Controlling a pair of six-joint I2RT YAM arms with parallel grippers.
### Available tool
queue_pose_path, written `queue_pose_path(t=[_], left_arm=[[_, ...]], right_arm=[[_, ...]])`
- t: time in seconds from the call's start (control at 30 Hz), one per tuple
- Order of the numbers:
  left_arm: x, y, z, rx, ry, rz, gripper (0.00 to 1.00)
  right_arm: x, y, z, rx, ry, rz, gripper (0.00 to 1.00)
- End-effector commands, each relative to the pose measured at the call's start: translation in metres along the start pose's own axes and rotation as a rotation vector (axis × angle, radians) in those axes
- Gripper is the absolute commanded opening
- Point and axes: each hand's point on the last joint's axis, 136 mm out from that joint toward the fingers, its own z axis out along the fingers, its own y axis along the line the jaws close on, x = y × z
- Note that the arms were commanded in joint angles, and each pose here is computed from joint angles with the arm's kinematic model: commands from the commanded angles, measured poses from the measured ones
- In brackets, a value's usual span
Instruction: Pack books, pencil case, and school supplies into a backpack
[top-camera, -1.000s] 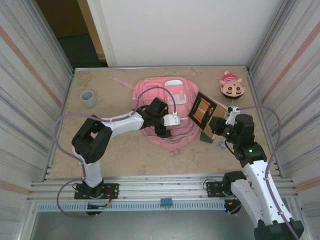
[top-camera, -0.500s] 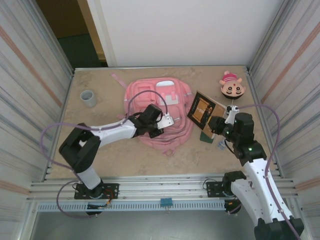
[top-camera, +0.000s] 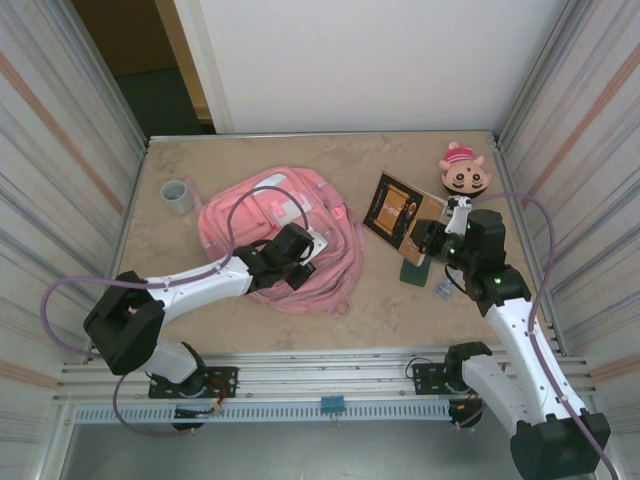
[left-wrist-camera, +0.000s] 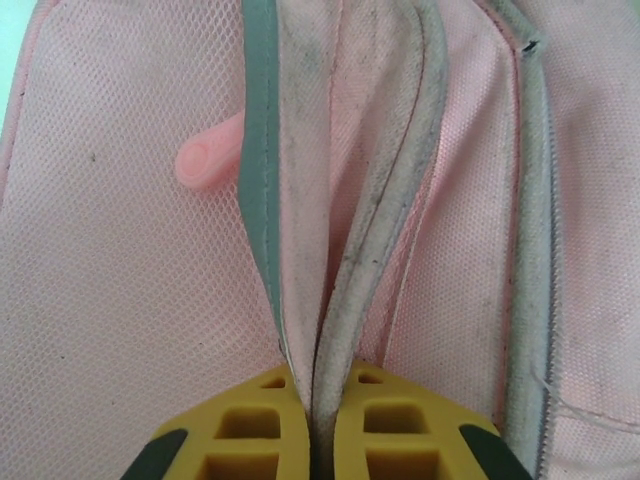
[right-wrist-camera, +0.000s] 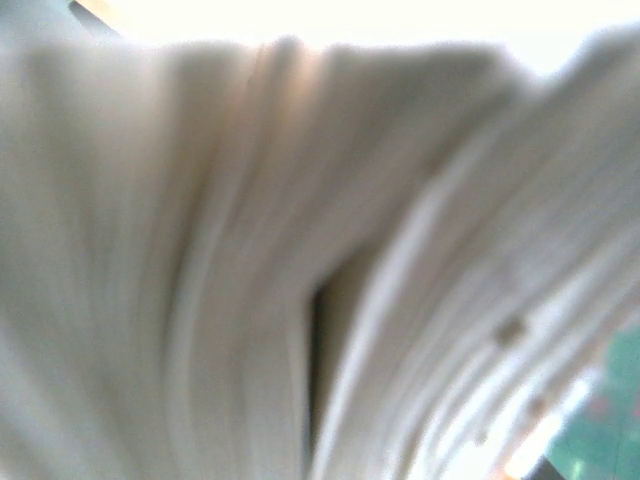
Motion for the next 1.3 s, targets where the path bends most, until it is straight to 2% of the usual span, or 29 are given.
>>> queue_pose_path(t=[0.0,0.13,0.27,0.43,0.53,0.8,1.0,1.13,1.27], left_arm=[[-0.022,0.024,-0.016,-0.105,-0.088,-0.122,0.00],[-0.027,0.028,-0.022,-0.110,-0.093,-0.169,0.00],[-0.033,0.030,-0.029,-0.041,-0.106,-0.272,0.00],[-0.044,0.034,-0.038,0.131,-0.168,-0.430,0.00],[-0.053,0.043,-0.045,0.152,-0.217,-0.460,0.00],[-0.084,0.054,-0.072,0.221,-0.248,-0.490,0.00],[-0.106,0.057,-0.094,0.272,-0.289,-0.491,0.00],[-0.115,0.058,-0.106,0.323,-0.299,-0.501,0.00],[-0.123,0.061,-0.118,0.383,-0.326,-0.520,0.00]], right_arm=[[-0.025,0.021,-0.016,-0.051,-0.105,-0.011,0.00],[-0.024,0.018,-0.023,-0.030,-0.116,0.010,0.00],[-0.023,0.014,-0.028,-0.005,-0.126,0.045,0.00],[-0.020,0.005,-0.034,0.049,-0.138,0.106,0.00],[-0.015,-0.003,-0.038,0.086,-0.133,0.141,0.00],[0.010,0.020,-0.029,-0.075,-0.050,0.265,0.00],[0.032,0.035,-0.014,-0.120,0.036,0.321,0.00],[0.044,0.050,0.001,-0.190,0.092,0.444,0.00],[0.052,0.055,0.014,-0.218,0.079,0.539,0.00]])
